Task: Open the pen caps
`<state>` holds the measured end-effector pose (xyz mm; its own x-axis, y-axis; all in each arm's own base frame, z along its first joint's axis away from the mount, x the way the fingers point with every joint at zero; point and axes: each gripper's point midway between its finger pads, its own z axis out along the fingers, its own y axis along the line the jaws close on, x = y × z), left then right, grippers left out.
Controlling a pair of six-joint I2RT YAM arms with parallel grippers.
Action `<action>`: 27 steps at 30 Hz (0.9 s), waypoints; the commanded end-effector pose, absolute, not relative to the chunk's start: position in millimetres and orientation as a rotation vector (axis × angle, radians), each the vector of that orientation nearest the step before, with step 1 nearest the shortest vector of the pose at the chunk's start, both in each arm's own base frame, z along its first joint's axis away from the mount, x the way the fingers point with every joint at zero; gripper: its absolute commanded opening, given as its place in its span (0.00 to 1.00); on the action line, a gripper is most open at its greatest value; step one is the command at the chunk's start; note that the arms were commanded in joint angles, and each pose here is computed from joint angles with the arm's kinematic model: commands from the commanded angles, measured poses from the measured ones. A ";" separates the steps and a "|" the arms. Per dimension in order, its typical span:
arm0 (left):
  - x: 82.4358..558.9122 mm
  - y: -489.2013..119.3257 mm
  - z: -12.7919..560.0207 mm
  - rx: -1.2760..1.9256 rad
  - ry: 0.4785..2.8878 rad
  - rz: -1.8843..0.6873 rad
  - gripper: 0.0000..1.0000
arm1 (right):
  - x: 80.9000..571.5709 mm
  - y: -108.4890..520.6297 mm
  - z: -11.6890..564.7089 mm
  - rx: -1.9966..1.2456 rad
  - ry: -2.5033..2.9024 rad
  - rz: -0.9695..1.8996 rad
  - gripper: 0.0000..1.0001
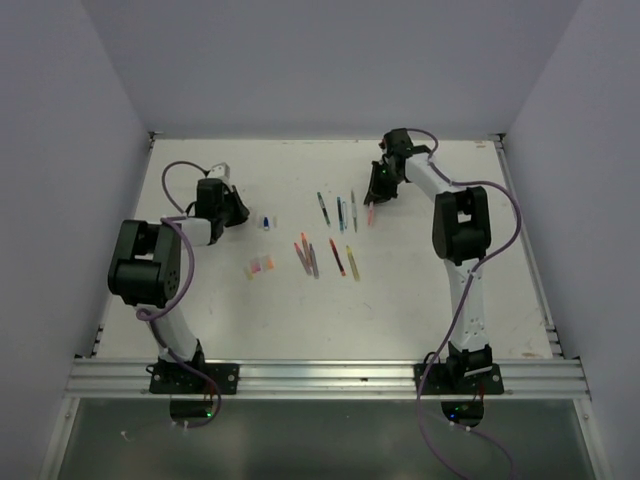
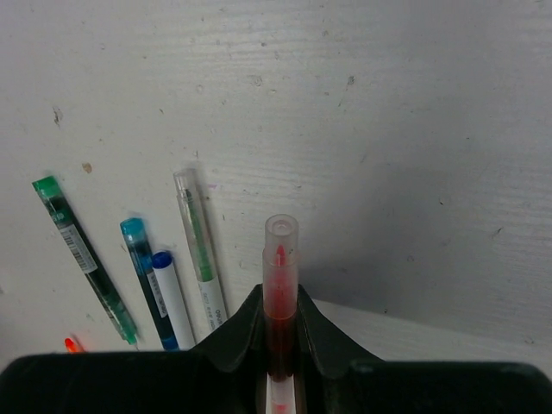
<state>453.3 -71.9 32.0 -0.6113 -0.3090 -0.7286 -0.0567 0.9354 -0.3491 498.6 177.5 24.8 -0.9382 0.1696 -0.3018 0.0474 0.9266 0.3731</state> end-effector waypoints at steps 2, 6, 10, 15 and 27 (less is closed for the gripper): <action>456.7 -80.6 32.2 -0.263 2.215 -0.456 0.22 | 494.8 184.2 24.4 0.098 2.762 0.499 0.16; 454.0 -83.0 27.3 -0.271 2.223 -0.480 0.23 | 496.2 182.7 27.0 0.089 2.756 0.486 0.18; 450.6 -80.2 34.7 -0.295 2.199 -0.479 0.24 | 502.1 188.1 31.3 0.094 2.742 0.519 0.22; 449.1 -74.9 48.7 -0.317 2.171 -0.466 0.35 | 502.8 189.0 27.7 0.066 2.749 0.505 0.31; 427.8 -94.3 118.4 -0.308 2.022 -0.633 0.49 | 503.6 188.4 68.2 0.043 2.652 0.411 0.54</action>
